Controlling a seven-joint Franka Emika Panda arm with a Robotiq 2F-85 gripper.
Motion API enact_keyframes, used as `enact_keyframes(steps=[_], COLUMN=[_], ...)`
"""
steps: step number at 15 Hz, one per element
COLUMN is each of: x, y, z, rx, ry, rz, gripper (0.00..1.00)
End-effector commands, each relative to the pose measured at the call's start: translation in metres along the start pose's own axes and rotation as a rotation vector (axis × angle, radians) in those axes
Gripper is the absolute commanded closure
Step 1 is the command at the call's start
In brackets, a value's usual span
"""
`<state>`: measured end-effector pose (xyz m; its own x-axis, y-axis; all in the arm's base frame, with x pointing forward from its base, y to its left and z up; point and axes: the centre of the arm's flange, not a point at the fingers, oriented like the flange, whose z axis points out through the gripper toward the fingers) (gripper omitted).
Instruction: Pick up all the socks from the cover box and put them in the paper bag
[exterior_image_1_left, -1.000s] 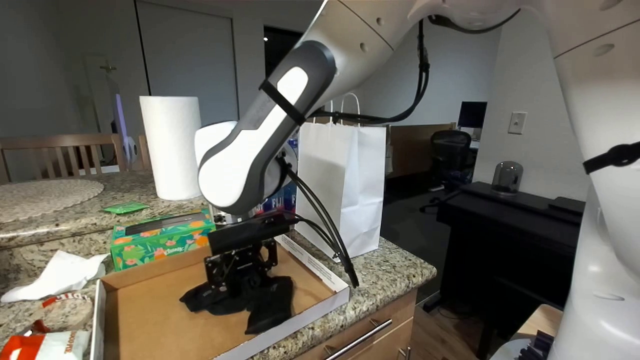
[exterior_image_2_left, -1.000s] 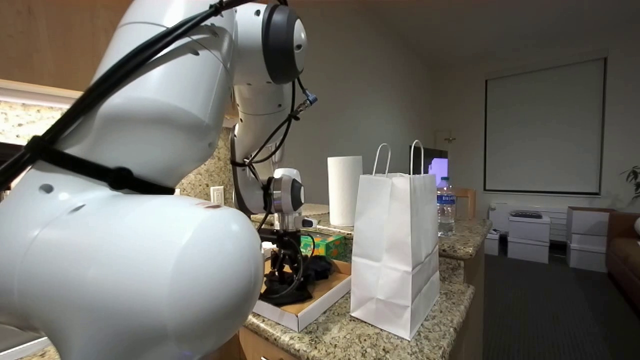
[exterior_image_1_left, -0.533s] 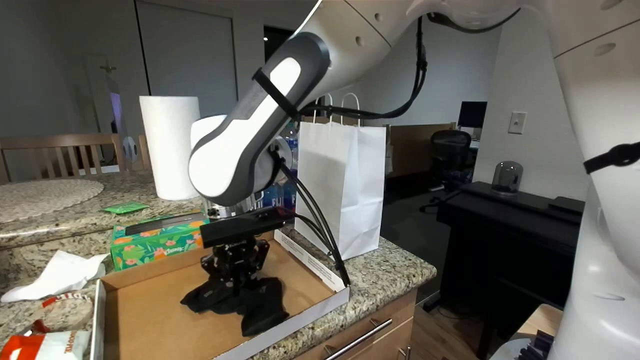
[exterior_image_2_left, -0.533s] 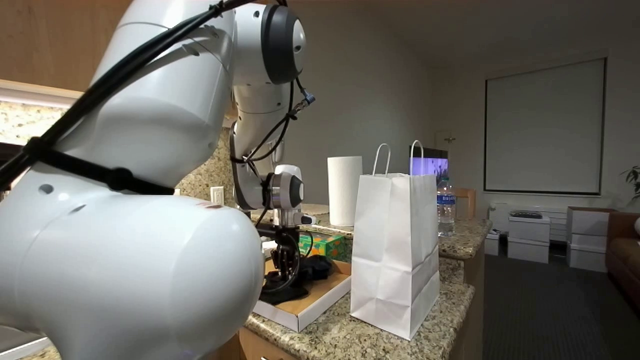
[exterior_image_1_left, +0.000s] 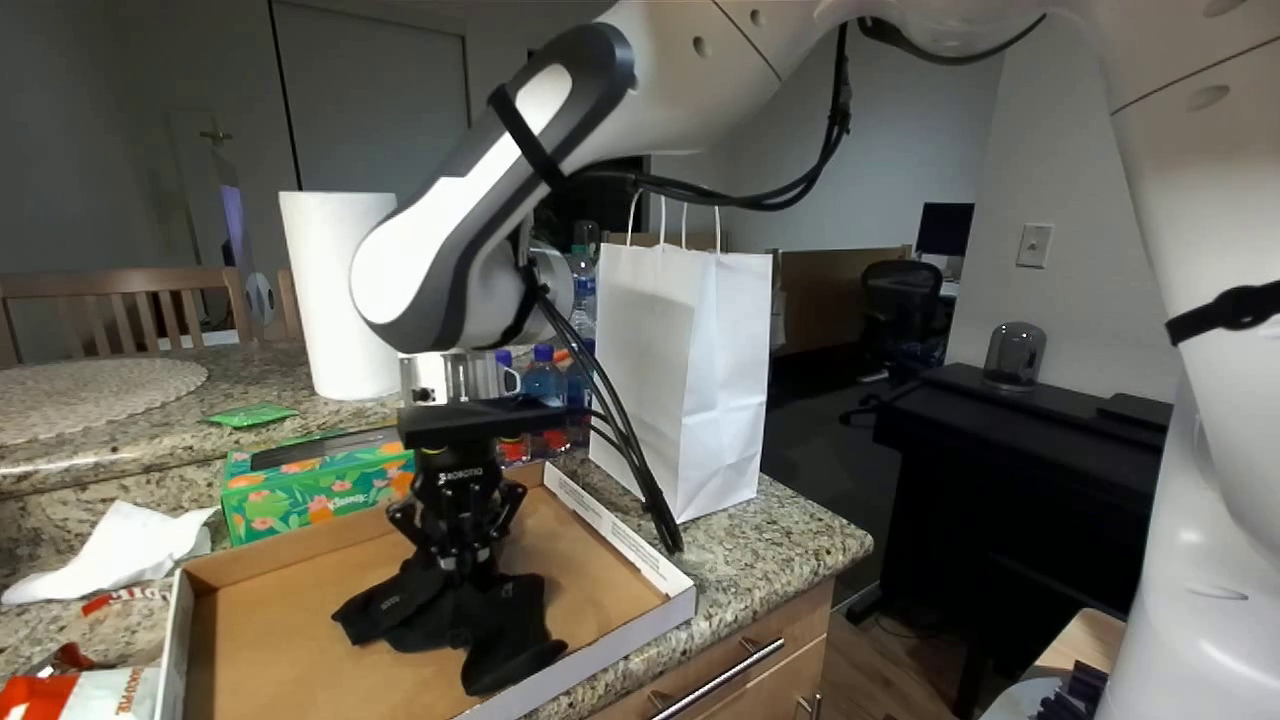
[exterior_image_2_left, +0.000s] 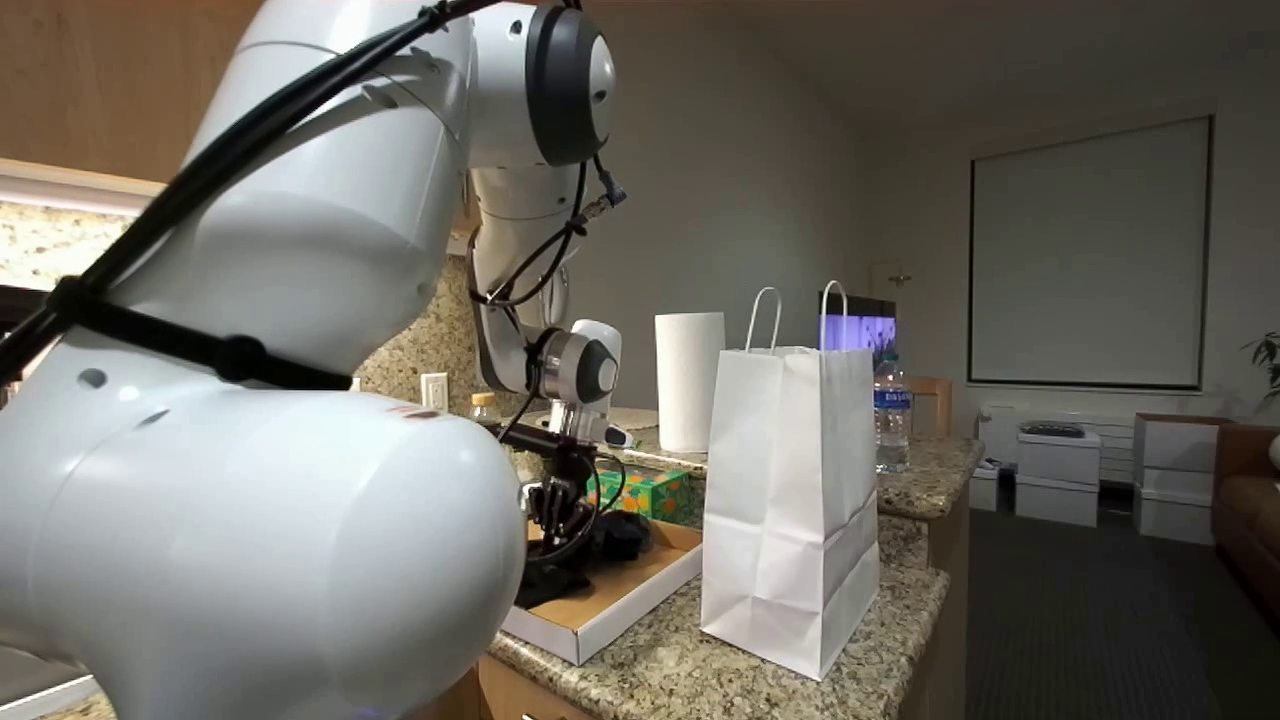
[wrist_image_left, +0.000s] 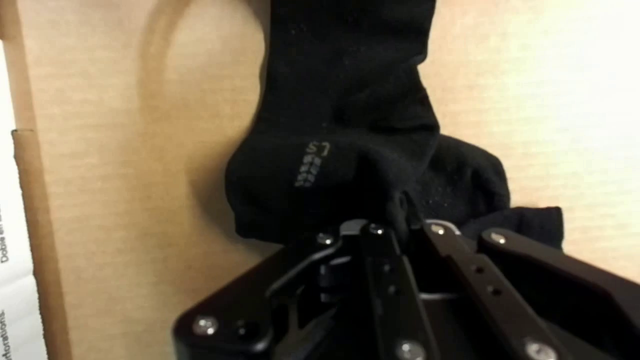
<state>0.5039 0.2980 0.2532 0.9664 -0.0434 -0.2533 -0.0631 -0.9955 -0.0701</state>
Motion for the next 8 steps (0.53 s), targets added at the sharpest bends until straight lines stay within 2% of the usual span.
enact_keyframes(steps=[1, 3, 8], x=[-0.013, -0.019, -0.058], y=[0.009, 0.012, 0.017], z=[-0.06, -0.099, -0.199], rx=[0.033, 0.043, 0.04], ry=[0.014, 0.074, 0.146], rz=[-0.042, -0.04, -0.119], gripper=[0.91, 0.92, 0.92])
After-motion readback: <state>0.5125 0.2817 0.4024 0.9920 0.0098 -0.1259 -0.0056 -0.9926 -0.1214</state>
